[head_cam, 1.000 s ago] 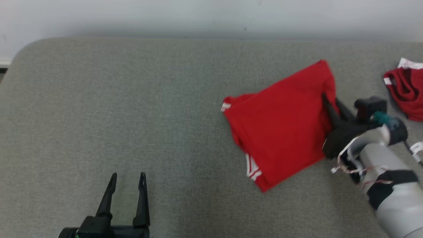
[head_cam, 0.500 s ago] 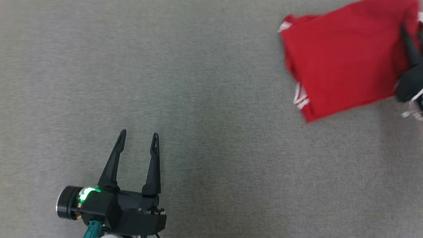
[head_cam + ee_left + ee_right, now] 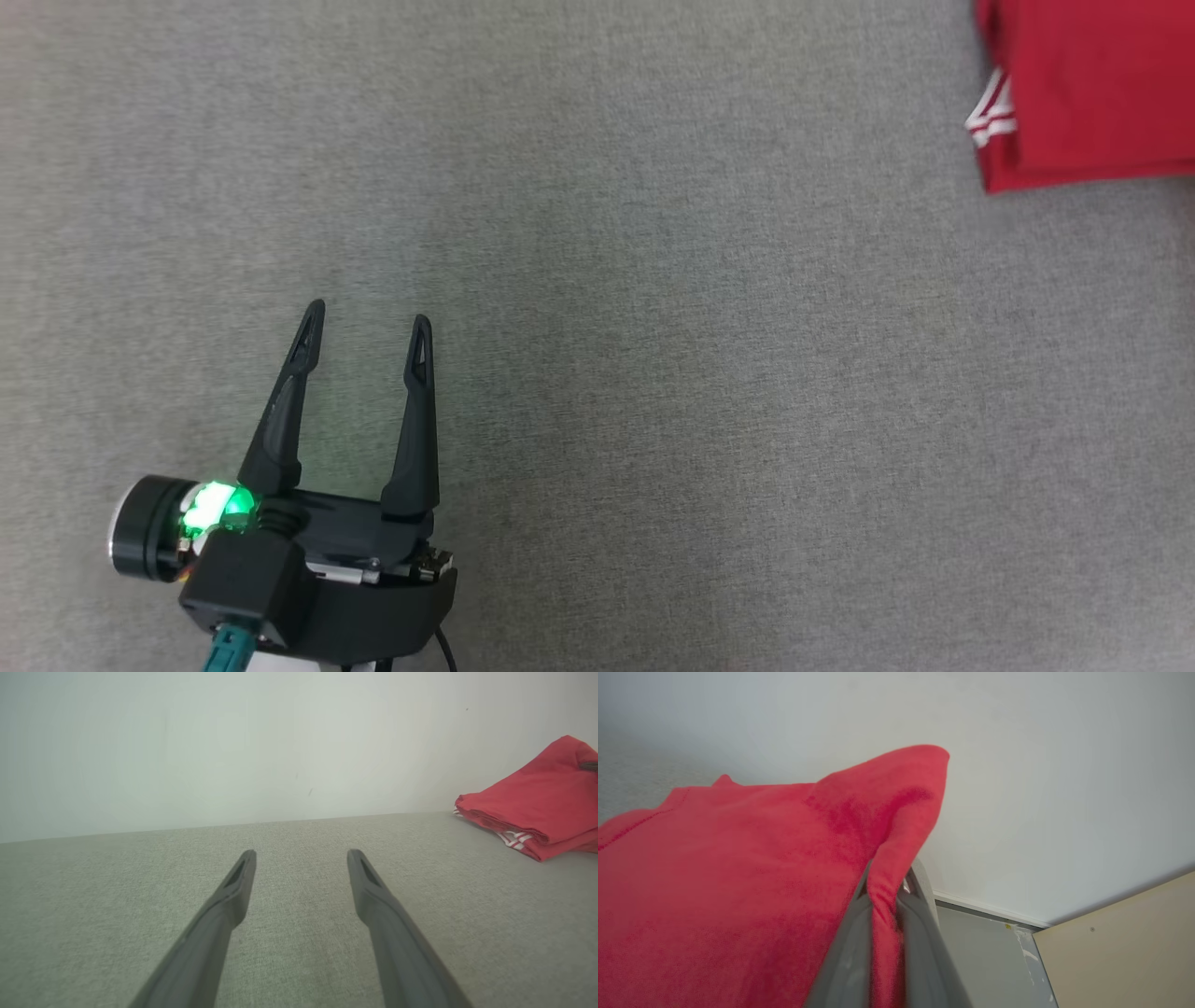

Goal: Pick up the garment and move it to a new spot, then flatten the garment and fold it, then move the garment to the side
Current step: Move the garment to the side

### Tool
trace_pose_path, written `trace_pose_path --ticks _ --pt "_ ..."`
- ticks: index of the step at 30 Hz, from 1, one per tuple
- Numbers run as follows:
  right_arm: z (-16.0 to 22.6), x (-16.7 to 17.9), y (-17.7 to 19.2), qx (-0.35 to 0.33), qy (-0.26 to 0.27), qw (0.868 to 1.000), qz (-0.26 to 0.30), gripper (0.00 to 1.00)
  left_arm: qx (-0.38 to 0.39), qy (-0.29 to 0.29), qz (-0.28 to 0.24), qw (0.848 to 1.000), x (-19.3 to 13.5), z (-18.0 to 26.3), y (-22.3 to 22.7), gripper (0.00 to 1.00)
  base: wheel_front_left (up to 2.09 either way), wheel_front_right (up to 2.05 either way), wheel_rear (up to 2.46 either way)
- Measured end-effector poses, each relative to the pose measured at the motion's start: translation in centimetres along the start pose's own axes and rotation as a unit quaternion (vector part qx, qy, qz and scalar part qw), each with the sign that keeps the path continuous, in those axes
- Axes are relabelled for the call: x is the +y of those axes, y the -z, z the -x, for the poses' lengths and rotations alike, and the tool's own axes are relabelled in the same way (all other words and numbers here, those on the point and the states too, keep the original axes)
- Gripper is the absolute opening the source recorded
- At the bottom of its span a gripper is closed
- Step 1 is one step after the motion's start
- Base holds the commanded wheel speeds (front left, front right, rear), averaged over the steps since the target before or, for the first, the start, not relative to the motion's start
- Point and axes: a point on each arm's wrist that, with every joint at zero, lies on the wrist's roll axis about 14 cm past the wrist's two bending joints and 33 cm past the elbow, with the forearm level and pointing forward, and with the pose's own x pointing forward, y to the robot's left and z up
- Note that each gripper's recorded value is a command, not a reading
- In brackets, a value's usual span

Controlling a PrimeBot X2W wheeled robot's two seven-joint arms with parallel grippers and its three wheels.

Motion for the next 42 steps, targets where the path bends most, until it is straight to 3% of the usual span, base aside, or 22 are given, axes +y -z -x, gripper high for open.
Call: trace_pose_path --ticks 8,14,15,16,17,23,27,37,42 --pt "0.4 -4.5 1.4 0.049 0.03 0.996 0.065 0.0 -0.014 0.008 0.006 1.0 -0.3 -1.3 0.3 1.0 0.0 0.0 0.0" --pt "0.1 -5.3 2.5 0.071 0.037 0.993 0.087 0.0 -0.018 0.013 0.007 1.0 -0.5 -1.7 0.4 1.0 0.0 0.0 0.0" --pt "0.0 -5.3 2.6 0.073 0.037 0.993 0.088 0.06 -0.018 0.013 0.007 1.0 -0.4 -1.7 0.5 1.0 0.0 0.0 0.0" --pt "-0.1 -5.4 2.6 0.073 0.038 0.992 0.091 0.66 -0.018 0.012 0.007 1.0 -0.4 -1.7 0.5 1.0 0.0 0.0 0.0" --pt "-0.1 -5.5 2.7 0.076 0.039 0.992 0.095 1.0 -0.018 0.011 0.006 1.0 -0.3 -1.7 0.5 1.0 0.0 0.0 0.0" --pt "0.3 -5.5 2.2 0.065 0.04 0.991 0.11 1.0 -0.022 0.004 0.003 1.0 0.1 -1.6 -0.1 1.0 0.0 0.0 0.0" --pt "0.6 -6.0 -1.5 0.002 0.049 0.993 0.106 1.0 -0.025 -0.004 0.004 1.0 0.3 -1.1 -0.8 1.0 0.0 0.0 0.0" --pt "3.4 -2.0 -11.2 -0.173 0.017 0.985 0.009 1.0 0.002 -0.047 -0.002 0.999 1.7 2.6 -1.6 1.0 0.0 0.0 0.0" --pt "6.7 0.6 -14.7 -0.254 0.004 0.965 -0.068 1.0 0.003 -0.077 -0.01 0.997 2.8 4.9 -2.8 1.0 0.0 0.0 0.0"
